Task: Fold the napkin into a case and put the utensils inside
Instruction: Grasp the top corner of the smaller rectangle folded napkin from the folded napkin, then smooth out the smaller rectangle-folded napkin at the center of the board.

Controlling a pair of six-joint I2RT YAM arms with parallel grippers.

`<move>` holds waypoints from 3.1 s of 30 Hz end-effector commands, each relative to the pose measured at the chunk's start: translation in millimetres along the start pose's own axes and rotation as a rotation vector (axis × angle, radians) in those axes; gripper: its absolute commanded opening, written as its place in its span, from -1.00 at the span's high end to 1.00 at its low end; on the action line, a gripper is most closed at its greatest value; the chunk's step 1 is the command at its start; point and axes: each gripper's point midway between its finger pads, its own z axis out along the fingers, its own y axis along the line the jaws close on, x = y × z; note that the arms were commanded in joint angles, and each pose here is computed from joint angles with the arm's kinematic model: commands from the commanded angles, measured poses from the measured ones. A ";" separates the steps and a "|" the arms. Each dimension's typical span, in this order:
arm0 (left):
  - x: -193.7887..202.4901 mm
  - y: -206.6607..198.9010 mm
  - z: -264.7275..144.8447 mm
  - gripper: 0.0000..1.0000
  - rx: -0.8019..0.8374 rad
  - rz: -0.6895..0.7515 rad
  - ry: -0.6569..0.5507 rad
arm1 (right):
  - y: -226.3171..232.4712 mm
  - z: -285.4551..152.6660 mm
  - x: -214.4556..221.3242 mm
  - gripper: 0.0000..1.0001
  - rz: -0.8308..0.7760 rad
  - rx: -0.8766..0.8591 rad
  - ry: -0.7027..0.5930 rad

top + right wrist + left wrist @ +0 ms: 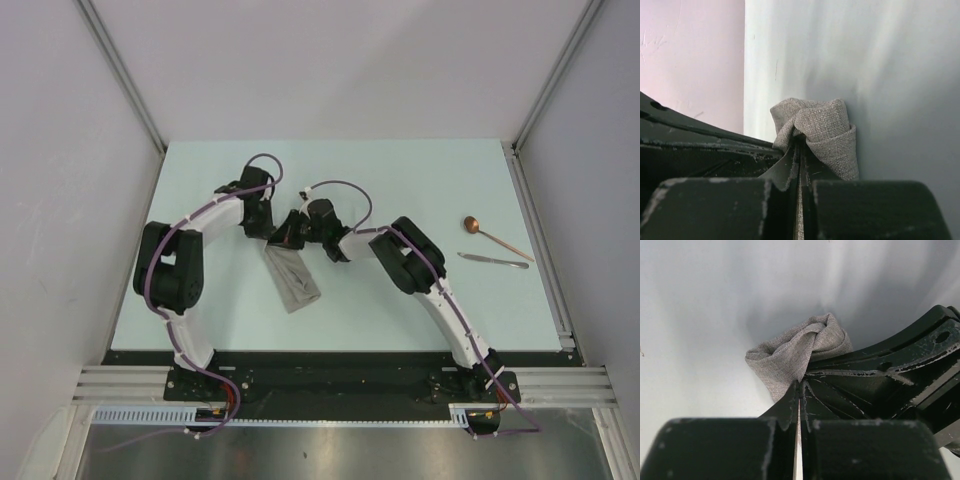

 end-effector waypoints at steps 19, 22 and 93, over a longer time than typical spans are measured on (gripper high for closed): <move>-7.9 -6.5 14.0 1.00 0.021 -0.069 0.005 | 15.8 -18.8 -18.2 1.00 -0.047 0.037 -0.015; -8.0 -6.4 12.7 1.00 0.022 -0.070 0.003 | 22.5 -21.6 -18.2 1.00 -0.058 0.024 -0.010; 4.8 16.5 -68.5 -0.28 0.048 -0.109 -0.155 | 22.2 -100.6 47.5 1.00 -0.332 0.261 0.150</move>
